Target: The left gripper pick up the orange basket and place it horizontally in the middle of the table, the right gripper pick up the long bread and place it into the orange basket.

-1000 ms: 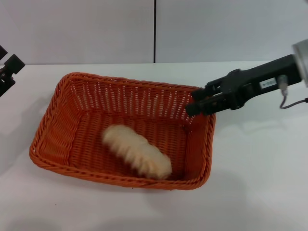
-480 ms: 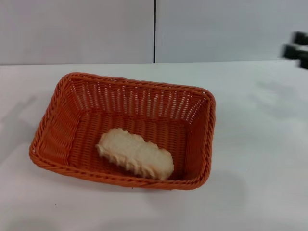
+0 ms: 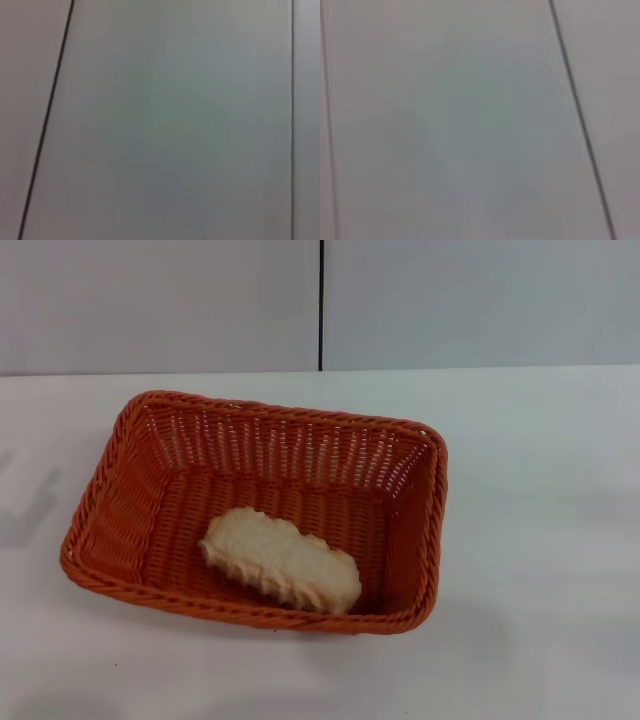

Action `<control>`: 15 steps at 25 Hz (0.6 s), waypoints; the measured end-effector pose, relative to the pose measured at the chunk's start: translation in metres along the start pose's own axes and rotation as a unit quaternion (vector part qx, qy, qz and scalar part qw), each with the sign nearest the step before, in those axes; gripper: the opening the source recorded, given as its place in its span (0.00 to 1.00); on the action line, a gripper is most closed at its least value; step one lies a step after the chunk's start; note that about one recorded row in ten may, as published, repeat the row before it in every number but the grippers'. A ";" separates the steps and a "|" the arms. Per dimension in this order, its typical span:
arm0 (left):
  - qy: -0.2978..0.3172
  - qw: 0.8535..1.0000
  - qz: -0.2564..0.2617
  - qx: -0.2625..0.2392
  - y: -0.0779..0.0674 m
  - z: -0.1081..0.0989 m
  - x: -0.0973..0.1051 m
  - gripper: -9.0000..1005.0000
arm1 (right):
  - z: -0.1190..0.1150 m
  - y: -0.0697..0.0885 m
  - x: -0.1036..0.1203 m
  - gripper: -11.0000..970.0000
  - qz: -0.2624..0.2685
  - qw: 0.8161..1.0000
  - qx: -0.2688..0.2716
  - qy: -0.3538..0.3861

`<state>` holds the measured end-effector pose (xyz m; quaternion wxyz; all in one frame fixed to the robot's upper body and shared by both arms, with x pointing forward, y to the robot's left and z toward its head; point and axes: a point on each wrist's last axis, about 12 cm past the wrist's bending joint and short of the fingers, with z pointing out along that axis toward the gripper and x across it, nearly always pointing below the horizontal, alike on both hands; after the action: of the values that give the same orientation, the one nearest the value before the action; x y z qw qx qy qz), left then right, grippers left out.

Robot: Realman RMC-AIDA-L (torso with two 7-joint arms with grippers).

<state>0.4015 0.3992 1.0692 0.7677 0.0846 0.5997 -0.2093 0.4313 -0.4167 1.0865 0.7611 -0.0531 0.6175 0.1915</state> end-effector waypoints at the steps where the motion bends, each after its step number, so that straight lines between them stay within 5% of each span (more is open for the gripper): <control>1: 0.000 1.000 0.000 0.000 0.000 0.000 0.000 0.69 | 0.000 0.000 0.000 0.59 0.000 1.000 0.000 0.000; 15: -0.012 0.998 0.047 -0.051 -0.010 -0.018 0.013 0.56 | -0.009 0.016 0.022 0.09 -0.017 0.999 0.033 -0.040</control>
<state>0.3840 0.3939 1.0533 0.7871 0.0707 0.5959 -0.1431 0.4208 -0.4002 1.0657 0.7896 -0.0309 0.5916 0.1601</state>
